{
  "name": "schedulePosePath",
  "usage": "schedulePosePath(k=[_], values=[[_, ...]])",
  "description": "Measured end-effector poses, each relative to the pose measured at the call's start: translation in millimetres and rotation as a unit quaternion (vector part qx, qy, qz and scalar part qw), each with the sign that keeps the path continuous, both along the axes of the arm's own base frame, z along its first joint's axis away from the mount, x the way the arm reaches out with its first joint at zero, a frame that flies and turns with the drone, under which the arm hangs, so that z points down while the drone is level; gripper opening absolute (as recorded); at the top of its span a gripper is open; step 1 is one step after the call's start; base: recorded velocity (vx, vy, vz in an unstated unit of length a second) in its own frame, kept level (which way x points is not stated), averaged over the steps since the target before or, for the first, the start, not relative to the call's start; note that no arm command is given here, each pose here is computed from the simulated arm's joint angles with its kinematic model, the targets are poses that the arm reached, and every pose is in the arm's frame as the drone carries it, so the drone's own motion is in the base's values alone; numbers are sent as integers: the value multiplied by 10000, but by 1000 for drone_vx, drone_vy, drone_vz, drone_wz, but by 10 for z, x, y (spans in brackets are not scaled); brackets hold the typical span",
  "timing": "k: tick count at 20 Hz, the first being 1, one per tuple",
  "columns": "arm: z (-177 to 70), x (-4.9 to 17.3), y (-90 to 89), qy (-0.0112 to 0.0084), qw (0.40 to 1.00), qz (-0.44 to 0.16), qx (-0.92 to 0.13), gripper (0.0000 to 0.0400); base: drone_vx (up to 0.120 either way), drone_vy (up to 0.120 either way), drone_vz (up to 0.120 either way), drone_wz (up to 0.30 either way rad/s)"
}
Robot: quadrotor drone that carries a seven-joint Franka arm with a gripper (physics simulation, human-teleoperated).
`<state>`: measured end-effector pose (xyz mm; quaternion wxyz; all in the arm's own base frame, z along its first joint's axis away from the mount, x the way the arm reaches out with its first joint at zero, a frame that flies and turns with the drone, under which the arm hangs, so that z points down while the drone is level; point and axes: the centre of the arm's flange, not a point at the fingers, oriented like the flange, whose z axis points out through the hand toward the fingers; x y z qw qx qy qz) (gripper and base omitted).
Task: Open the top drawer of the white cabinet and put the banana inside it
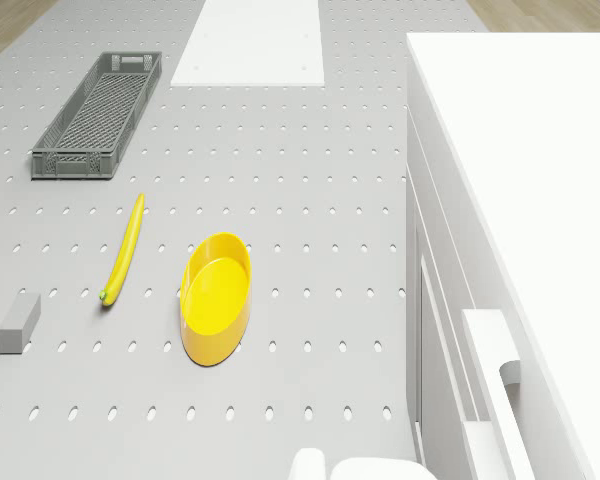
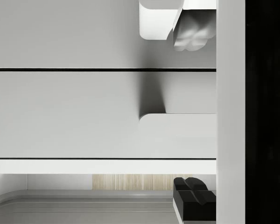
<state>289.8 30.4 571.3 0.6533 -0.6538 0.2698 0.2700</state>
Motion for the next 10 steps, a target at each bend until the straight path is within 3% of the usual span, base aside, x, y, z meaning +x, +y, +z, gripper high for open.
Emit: schedulePosePath(k=[1,3,8,10], values=[[-1,9,3,0,10000,0,0,400,0,0,0,0],[-1,51,8,0,10000,0,0,400,0,0,0,0],[-1,226,13,0,10000,0,1,400,0,0,0,0],[-1,279,14,0,10000,0,1,400,0,0,0,0]])
